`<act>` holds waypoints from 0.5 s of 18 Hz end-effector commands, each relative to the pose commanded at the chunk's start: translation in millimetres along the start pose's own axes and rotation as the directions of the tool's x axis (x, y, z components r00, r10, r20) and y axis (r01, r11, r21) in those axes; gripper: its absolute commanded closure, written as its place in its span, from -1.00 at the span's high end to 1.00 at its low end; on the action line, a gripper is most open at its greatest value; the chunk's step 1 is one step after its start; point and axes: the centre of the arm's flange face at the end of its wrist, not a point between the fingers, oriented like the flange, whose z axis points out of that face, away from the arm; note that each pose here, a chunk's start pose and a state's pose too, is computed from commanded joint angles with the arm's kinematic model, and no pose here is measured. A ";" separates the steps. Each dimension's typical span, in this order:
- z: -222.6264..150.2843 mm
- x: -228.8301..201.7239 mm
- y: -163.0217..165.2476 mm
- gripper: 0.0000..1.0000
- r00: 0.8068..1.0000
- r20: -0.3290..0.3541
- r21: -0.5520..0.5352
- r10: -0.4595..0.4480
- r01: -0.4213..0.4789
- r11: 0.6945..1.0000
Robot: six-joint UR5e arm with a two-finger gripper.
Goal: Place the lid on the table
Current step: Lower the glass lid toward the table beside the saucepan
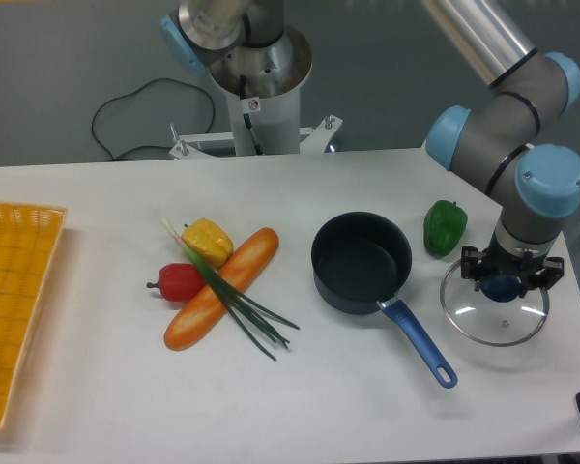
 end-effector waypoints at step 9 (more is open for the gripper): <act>10.3 2.7 -1.4 0.12 1.000 -0.021 0.000 -0.012 0.012 1.000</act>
